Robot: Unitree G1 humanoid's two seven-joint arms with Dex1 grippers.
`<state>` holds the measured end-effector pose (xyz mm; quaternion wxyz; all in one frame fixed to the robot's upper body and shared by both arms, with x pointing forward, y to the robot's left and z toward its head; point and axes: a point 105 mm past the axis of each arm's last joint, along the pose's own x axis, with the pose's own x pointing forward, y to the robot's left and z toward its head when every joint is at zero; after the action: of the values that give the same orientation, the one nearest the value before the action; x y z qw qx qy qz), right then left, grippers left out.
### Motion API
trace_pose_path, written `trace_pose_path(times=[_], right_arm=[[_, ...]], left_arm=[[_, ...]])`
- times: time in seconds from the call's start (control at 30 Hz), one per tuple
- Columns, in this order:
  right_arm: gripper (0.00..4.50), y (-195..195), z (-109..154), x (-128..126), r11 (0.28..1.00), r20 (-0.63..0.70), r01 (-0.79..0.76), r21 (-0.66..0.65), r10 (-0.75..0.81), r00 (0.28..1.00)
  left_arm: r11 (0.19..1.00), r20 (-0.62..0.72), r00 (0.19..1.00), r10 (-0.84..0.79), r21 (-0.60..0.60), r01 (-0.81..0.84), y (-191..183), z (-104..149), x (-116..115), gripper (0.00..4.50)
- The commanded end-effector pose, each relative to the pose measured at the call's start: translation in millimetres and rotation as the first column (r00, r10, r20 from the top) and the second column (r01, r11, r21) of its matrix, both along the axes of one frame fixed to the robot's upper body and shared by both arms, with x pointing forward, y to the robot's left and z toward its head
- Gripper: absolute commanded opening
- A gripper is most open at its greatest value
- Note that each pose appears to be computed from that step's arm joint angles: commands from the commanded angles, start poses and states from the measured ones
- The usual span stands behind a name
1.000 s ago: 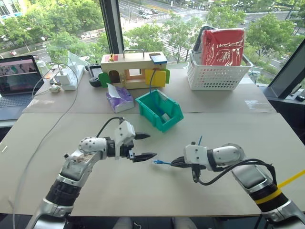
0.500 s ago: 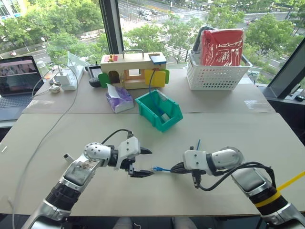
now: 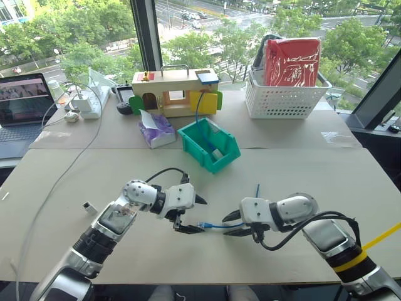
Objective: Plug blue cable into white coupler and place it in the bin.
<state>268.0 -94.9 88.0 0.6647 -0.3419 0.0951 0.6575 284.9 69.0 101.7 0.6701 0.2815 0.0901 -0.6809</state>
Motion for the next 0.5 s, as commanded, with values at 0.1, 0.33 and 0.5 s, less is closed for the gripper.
trace_pose_path(times=[0.1,0.33,0.5], right_arm=[[3.26,-3,30,9,0.983,-0.015,0.098,0.158,-0.097,0.995],[3.26,-22,79,30,0.888,-0.078,0.275,0.367,-0.266,0.961],[3.37,-38,110,44,0.815,-0.092,0.363,0.451,-0.362,0.928]], left_arm=[[0.999,0.0,0.999,-0.046,-0.008,0.046,-4,8,-4,4.22],[0.997,0.01,0.999,-0.042,0.071,0.042,0,-5,2,4.22],[0.992,-0.004,0.999,-0.041,0.117,0.042,0,-16,6,3.21]])
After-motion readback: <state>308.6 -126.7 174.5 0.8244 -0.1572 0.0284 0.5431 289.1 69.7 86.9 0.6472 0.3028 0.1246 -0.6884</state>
